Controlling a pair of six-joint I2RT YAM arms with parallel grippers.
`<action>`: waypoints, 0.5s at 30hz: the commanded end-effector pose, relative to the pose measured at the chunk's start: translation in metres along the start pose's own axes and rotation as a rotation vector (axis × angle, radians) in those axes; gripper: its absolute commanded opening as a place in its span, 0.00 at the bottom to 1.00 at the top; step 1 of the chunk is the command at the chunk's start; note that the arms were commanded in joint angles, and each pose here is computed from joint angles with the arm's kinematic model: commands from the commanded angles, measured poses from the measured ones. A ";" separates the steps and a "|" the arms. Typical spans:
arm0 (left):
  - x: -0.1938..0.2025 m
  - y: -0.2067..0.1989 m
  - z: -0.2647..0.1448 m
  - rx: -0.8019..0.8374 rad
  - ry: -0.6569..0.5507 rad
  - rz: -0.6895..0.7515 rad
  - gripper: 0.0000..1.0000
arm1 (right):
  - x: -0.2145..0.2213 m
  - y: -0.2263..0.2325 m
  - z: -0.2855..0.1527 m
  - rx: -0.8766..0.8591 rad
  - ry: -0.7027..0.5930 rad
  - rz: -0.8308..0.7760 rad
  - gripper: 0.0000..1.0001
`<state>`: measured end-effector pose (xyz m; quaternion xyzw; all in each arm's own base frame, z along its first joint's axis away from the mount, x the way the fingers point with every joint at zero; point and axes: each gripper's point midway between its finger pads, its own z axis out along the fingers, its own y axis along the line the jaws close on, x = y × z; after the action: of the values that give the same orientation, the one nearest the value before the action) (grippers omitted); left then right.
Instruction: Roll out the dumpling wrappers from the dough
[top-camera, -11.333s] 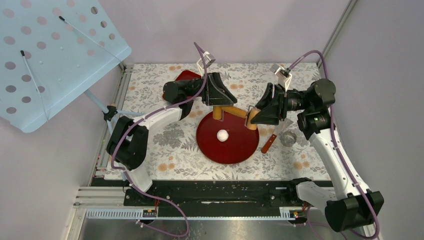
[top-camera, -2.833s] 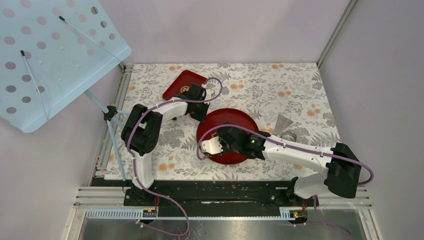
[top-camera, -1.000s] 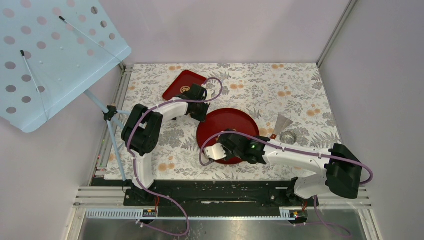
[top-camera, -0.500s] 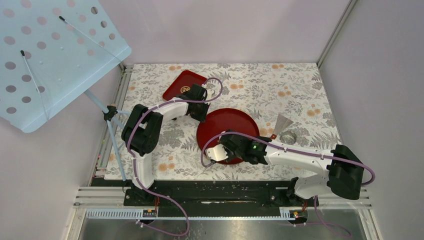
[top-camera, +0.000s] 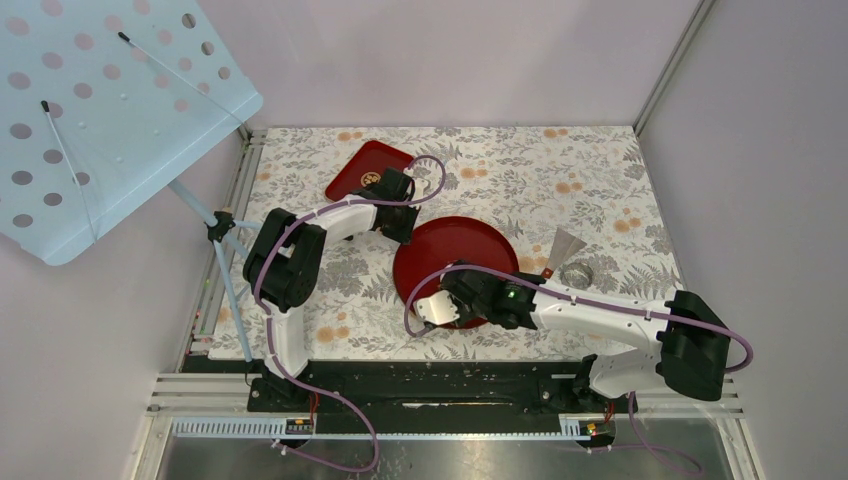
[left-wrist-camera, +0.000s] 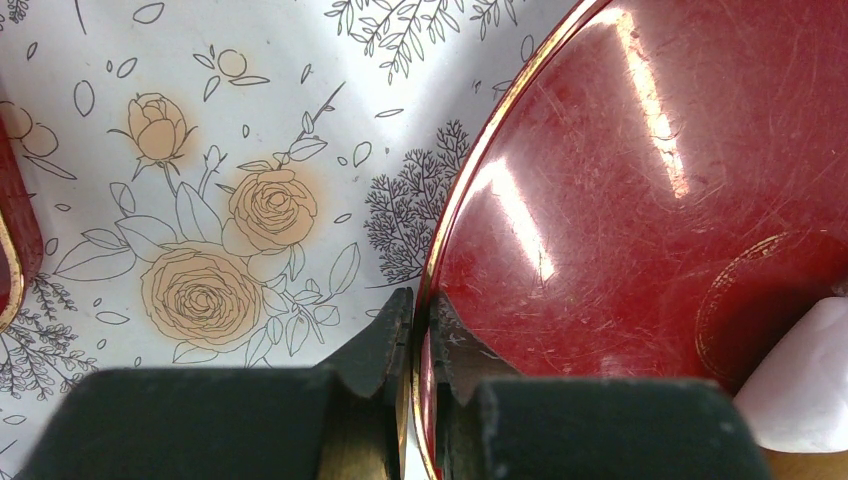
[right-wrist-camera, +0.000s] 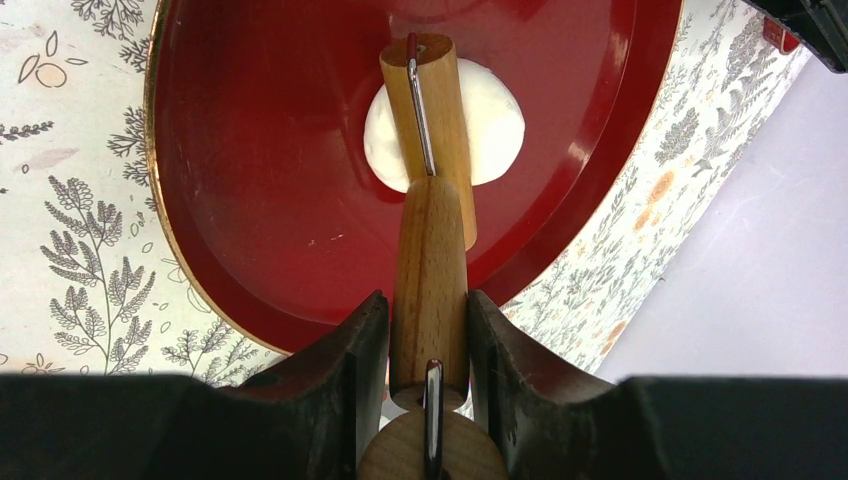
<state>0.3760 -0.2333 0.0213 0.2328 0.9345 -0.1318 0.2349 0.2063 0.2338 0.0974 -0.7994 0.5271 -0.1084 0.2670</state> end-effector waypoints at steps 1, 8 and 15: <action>0.009 0.008 0.010 -0.063 0.030 0.013 0.00 | 0.040 0.087 -0.006 -0.355 0.136 -0.034 0.00; 0.009 0.009 0.010 -0.065 0.030 0.014 0.00 | 0.041 0.089 -0.012 -0.373 0.138 -0.037 0.00; 0.009 0.008 0.010 -0.063 0.031 0.016 0.00 | 0.041 0.088 -0.013 -0.383 0.143 -0.042 0.00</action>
<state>0.3759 -0.2334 0.0213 0.2334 0.9345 -0.1300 0.2352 0.1997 0.2271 0.0970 -0.8071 0.5269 -0.1021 0.2459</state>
